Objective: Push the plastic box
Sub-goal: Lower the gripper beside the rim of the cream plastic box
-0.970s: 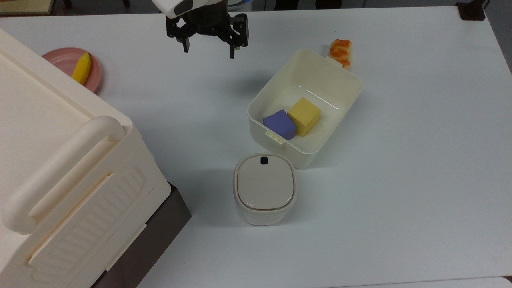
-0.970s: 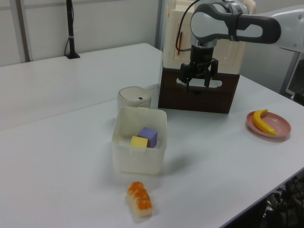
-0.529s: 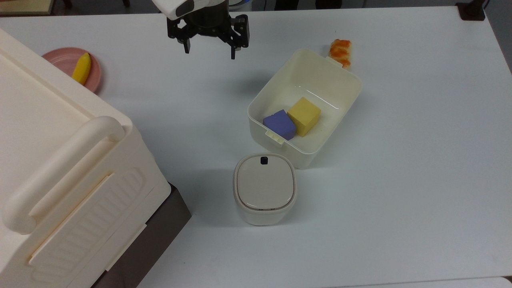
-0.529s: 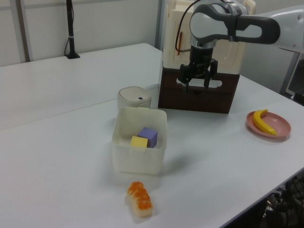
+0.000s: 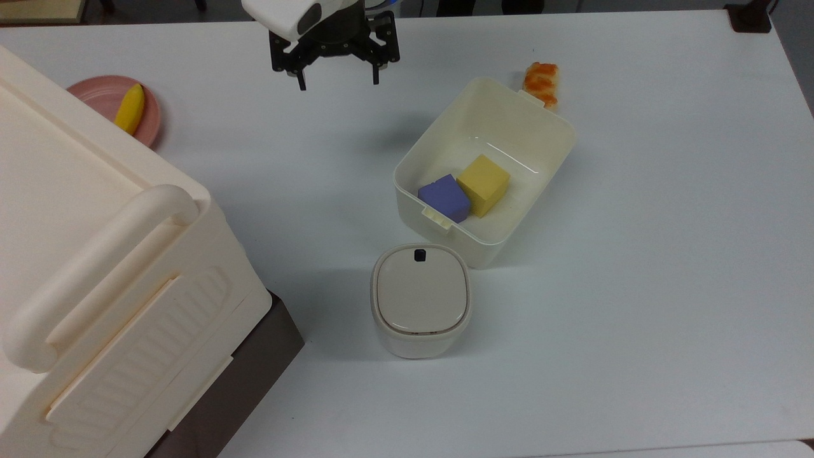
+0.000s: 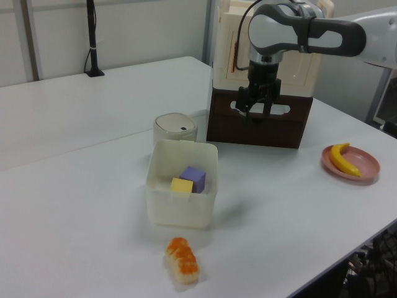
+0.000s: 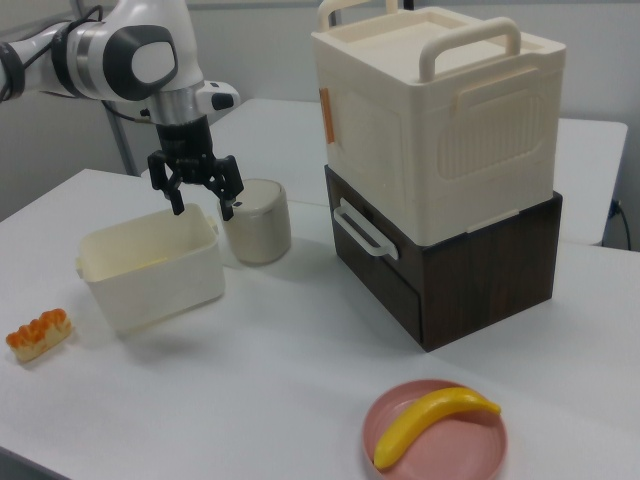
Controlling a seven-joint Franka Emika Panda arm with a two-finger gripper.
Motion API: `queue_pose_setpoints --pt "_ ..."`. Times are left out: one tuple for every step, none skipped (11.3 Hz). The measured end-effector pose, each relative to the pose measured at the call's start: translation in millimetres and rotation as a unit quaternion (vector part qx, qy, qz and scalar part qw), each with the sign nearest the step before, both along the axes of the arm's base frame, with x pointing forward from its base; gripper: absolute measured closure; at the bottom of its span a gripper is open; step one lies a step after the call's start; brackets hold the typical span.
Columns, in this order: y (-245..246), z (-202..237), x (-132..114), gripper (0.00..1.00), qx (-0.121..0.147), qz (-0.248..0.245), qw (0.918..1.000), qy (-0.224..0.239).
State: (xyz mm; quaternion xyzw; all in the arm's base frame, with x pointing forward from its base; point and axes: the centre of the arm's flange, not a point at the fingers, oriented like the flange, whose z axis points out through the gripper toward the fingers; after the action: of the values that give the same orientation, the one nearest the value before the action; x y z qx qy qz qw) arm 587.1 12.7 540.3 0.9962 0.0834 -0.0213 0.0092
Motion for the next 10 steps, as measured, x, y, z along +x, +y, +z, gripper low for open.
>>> queue_pose_setpoints --pt "-4.3 -2.4 -3.2 0.00 0.008 0.091 0.9957 0.016" --pt "-10.7 -3.7 -5.5 0.00 0.014 0.166 0.9856 0.028" --pt "-21.1 -4.2 -7.0 0.00 0.020 0.230 0.9725 0.035" --pt "-32.2 -3.8 -7.9 0.00 0.024 0.268 0.9624 0.037" --pt "-40.3 -3.5 -8.4 0.00 0.025 0.284 0.9579 0.036" --pt "-44.4 -5.0 -9.2 0.00 0.027 0.300 0.9529 0.038" --pt "-42.2 -9.4 -10.8 0.00 0.029 0.315 0.9476 0.043" --pt "-34.6 -16.7 -13.3 0.00 0.028 0.328 0.9434 0.043" --pt "-23.8 -28.1 -17.1 0.00 0.027 0.338 0.9400 0.039" --pt "-12.2 -42.2 -21.5 0.00 0.028 0.348 0.9363 0.039"
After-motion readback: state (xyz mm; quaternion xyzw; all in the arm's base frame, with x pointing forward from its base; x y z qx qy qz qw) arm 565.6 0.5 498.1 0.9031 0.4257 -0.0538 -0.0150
